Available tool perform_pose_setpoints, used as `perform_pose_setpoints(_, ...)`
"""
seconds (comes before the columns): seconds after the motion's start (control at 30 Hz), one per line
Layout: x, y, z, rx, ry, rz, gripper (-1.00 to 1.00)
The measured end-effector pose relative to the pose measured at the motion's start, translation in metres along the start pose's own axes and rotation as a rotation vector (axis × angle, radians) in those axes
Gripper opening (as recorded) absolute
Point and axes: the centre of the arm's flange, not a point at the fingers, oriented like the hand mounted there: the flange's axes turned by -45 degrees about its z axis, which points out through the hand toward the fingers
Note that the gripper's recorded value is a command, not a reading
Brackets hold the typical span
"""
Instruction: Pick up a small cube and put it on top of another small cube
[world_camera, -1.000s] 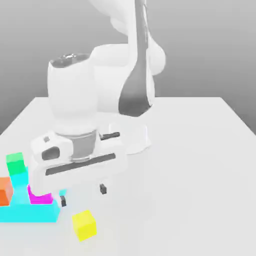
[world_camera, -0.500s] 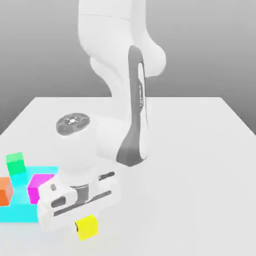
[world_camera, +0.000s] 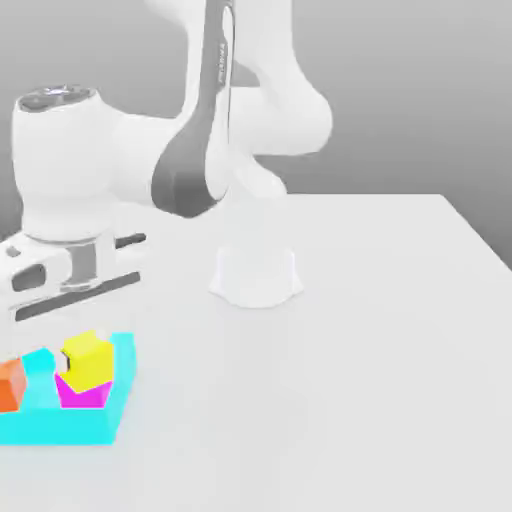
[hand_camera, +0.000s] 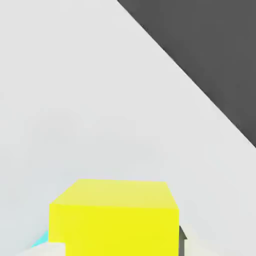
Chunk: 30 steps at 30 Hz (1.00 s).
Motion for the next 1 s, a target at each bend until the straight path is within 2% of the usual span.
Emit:
perform_pose_setpoints(0.27,-0.084,-0.004,-0.035,0.007,-0.011,-0.325,-1.0)
perform_pose_setpoints(0.53,-0.17,-0.031,-0.032,0.061,0.023,-0.627,-1.0)
perform_pose_setpoints(0.77,-0.167,-0.038,0.001,0.089,0.078,-0.696,-1.0)
perform_pose_setpoints(1.0,-0.171,-0.043,0.038,0.088,0.062,-0.686,-1.0)
